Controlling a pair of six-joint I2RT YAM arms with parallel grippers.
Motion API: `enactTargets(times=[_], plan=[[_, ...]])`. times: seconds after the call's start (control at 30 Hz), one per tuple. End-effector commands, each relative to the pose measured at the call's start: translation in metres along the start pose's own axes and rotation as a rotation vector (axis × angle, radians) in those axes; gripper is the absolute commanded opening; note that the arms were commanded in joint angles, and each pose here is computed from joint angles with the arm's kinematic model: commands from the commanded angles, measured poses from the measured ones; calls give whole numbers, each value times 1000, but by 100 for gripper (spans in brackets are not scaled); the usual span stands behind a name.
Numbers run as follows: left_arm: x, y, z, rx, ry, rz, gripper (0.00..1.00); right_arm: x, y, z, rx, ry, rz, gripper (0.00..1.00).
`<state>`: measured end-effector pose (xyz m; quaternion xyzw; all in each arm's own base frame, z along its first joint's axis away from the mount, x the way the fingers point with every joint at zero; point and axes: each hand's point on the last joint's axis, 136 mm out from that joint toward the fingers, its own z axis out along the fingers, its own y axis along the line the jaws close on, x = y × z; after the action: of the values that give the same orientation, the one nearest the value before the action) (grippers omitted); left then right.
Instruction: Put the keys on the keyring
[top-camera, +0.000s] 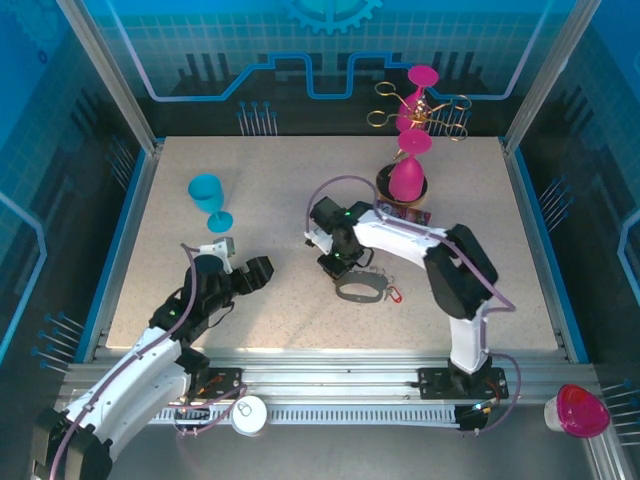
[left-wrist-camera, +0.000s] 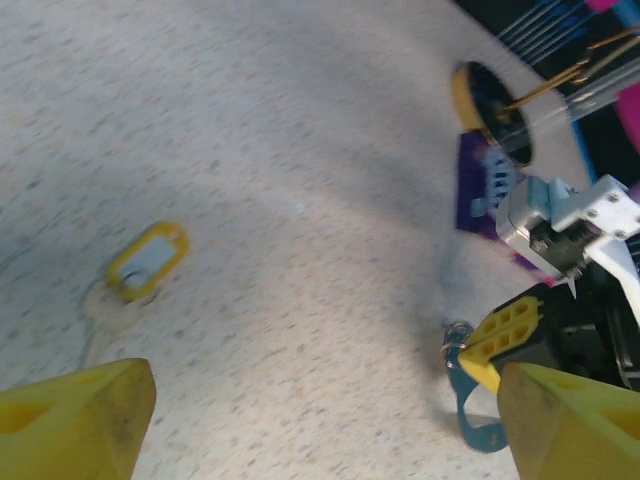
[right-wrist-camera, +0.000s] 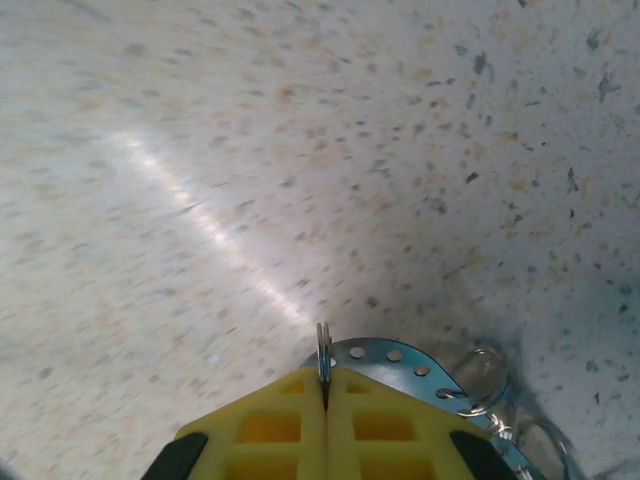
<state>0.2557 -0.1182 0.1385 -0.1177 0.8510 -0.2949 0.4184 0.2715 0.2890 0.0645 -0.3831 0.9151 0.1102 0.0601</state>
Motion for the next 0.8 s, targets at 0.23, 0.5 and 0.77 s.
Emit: enactTargets(times=[0.23,0.5,0.77], plan=[[-33,-108,1,426,-50,591,73,-22,39,-98,-326,-498,-125,0],[-15,-146,5,672,78,818,50,-21,60,-141,-461,-730,-290,0],[-2,-160,-21,814,54,1069,46,-15,71,-168,-518,-897,-438,0]])
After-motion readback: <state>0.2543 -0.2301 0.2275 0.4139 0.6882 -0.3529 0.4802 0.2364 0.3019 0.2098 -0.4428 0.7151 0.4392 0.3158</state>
